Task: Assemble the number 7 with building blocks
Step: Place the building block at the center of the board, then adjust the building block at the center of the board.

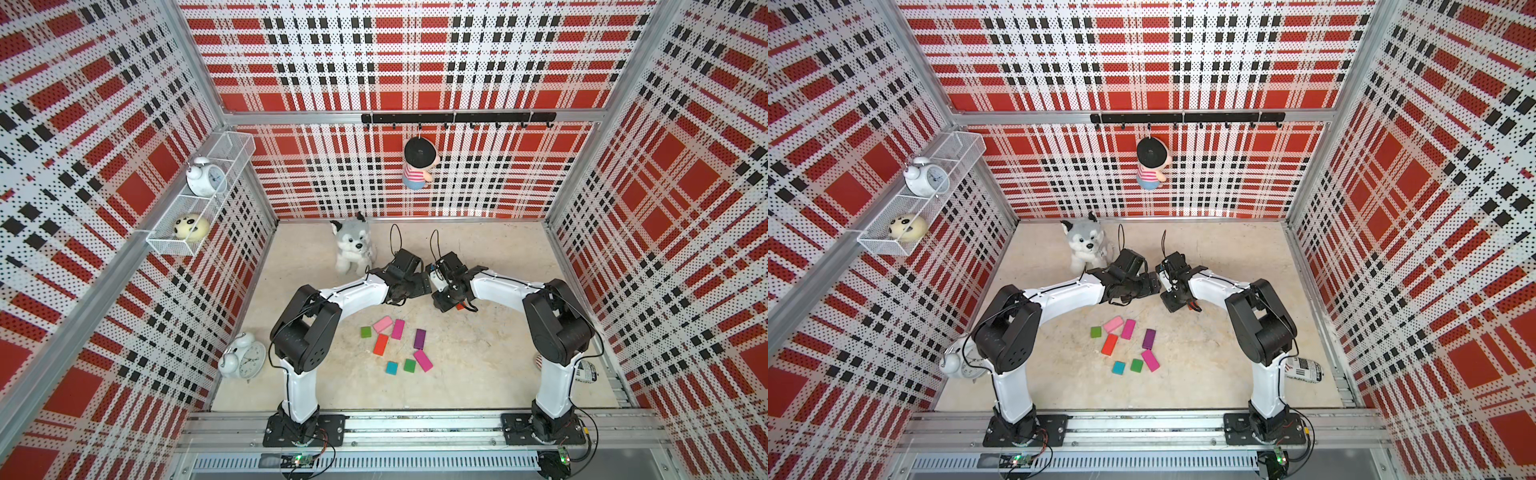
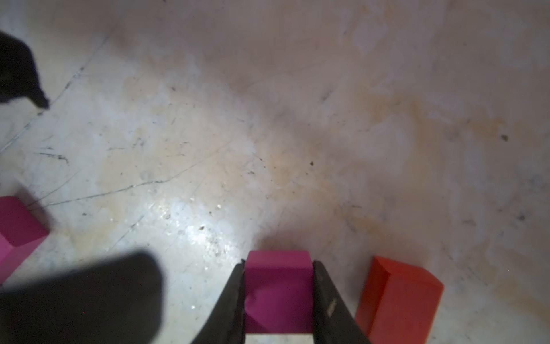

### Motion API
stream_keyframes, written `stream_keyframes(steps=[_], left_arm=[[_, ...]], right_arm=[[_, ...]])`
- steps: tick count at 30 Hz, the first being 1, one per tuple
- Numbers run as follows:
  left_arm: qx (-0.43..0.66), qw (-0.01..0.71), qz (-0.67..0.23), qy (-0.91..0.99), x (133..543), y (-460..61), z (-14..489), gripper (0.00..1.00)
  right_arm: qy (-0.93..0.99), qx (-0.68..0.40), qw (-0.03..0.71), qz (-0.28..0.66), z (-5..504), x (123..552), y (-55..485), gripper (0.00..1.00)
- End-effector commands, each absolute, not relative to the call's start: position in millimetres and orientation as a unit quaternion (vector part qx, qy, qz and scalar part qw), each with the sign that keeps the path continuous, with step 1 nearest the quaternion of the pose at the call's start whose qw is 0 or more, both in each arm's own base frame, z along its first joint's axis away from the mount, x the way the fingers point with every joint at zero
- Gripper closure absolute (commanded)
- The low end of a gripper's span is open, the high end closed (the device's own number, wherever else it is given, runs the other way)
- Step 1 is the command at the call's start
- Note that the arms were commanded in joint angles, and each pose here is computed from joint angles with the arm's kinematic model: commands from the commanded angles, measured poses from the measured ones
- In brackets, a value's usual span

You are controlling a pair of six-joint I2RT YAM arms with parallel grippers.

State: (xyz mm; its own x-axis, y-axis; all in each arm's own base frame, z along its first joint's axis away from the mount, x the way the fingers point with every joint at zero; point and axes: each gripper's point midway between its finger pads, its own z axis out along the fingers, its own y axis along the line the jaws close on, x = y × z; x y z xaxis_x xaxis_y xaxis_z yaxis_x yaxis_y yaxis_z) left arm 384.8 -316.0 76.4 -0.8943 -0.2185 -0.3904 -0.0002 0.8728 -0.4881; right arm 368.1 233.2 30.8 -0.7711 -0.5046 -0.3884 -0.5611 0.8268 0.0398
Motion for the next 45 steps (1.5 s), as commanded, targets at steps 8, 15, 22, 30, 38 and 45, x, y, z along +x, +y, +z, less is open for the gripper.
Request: stream_keyframes(steps=[8, 15, 22, 30, 38, 45], left_arm=[[-0.065, 0.209, -0.287, 0.933, 382.2, -342.3, 73.6, 0.14], [-0.068, 0.224, -0.300, 0.925, 387.6, -343.0, 91.6, 0.18], [-0.032, 0.159, -0.306, 0.938, 366.3, -380.3, 59.3, 0.28], [-0.046, 0.126, -0.308, 0.942, 359.3, -395.9, 43.7, 0.39], [-0.055, 0.116, -0.308, 0.943, 359.3, -396.6, 36.7, 0.41], [-0.075, 0.136, -0.285, 0.946, 359.6, -365.4, 42.8, 0.41]], right_arm=[[0.951, -0.225, 0.187, 0.101, 39.6, 368.8, 234.1, 0.19], [0.939, -0.181, 0.261, 0.133, 109.5, 377.8, 222.9, 0.15], [0.956, -0.100, 0.244, 0.126, 94.2, 384.7, 163.9, 0.22], [0.958, -0.063, 0.215, 0.177, 68.9, 386.6, 156.8, 0.30], [0.962, -0.080, 0.196, 0.173, 55.8, 380.2, 161.0, 0.30], [0.969, -0.126, 0.179, 0.118, 42.5, 375.9, 168.9, 0.32]])
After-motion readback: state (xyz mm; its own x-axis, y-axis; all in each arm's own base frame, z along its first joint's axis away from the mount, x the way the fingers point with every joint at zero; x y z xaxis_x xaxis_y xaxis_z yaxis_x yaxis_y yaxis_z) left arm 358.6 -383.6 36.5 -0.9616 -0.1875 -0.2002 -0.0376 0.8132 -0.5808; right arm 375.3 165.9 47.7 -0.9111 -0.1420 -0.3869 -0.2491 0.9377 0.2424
